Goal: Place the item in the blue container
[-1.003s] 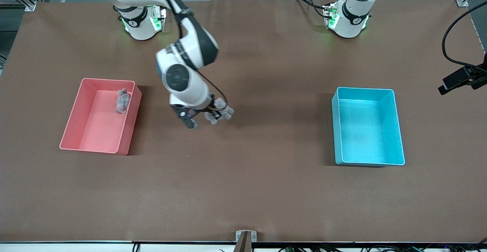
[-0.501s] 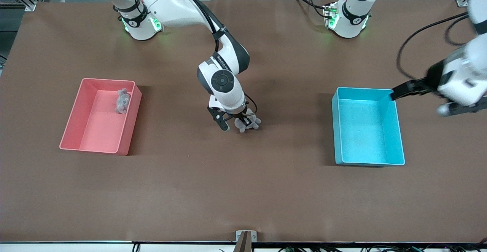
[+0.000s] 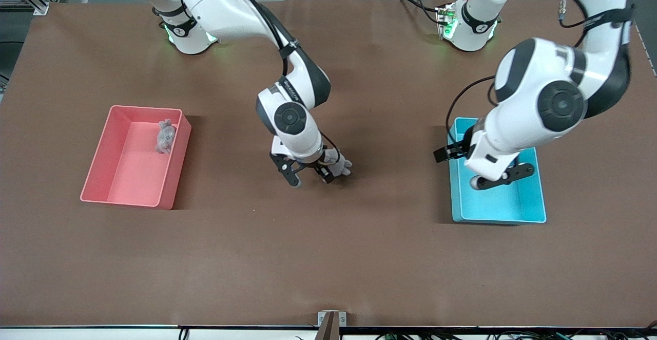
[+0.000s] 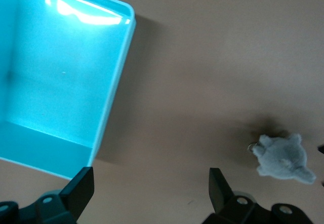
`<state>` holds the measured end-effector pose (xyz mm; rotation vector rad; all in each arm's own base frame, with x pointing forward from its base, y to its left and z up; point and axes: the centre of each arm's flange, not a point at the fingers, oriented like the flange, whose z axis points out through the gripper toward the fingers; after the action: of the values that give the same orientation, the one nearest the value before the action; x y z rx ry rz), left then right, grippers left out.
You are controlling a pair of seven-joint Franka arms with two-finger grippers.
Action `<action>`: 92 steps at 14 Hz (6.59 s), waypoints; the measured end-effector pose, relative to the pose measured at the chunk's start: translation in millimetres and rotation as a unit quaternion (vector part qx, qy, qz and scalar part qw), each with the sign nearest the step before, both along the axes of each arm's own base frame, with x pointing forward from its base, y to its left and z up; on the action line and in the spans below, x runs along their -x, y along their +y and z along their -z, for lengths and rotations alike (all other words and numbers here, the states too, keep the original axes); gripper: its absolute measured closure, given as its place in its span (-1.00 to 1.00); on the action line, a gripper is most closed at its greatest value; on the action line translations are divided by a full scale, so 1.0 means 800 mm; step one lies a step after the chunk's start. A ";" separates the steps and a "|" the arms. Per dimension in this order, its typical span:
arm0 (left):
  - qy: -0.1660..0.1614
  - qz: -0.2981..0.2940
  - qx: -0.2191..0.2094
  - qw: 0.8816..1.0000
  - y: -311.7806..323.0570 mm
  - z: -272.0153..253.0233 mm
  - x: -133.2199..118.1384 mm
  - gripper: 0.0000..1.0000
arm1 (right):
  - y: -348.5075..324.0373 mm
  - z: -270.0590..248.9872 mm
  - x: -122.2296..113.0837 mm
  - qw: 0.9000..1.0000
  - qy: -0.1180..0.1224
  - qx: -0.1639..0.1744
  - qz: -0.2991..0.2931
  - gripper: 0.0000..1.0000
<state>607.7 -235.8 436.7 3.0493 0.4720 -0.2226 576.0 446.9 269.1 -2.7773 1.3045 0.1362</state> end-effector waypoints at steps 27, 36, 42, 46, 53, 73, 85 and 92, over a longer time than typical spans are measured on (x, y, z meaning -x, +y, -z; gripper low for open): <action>0.002 -0.162 0.064 0.985 -0.318 0.277 0.109 -1.00 | -0.654 0.019 0.099 0.993 0.077 -0.071 0.056 -1.00; 0.011 -0.182 0.051 0.982 -0.331 0.307 0.119 0.13 | -0.631 0.072 0.109 0.989 0.113 -0.080 0.056 -1.00; -0.025 -0.176 0.041 0.983 -0.295 0.241 0.074 0.50 | -0.629 0.096 0.117 0.986 0.134 -0.081 0.051 -1.00; -0.018 -0.174 -0.007 0.985 -0.169 0.111 0.031 0.58 | -0.628 0.099 0.119 0.986 0.139 -0.083 0.048 -0.89; -0.026 -0.034 -0.051 0.998 0.146 0.046 0.056 0.58 | -0.624 0.097 0.118 0.985 0.145 -0.090 0.032 0.00; 0.001 0.060 -0.062 0.996 0.240 0.276 0.029 0.59 | -0.527 -0.147 -0.014 0.977 0.187 -0.102 0.006 0.48; -0.018 0.057 -0.066 0.996 0.239 0.176 0.019 -1.00 | 0.048 0.051 0.113 0.982 0.013 -0.060 0.176 0.48; -0.005 0.053 -0.059 0.997 0.176 0.096 0.027 -1.00 | 0.060 0.067 0.092 0.983 -0.014 -0.052 0.174 0.21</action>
<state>585.8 -94.9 359.6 3.1922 0.3339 -0.1899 502.4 494.6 215.2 -2.4107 1.6961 0.1376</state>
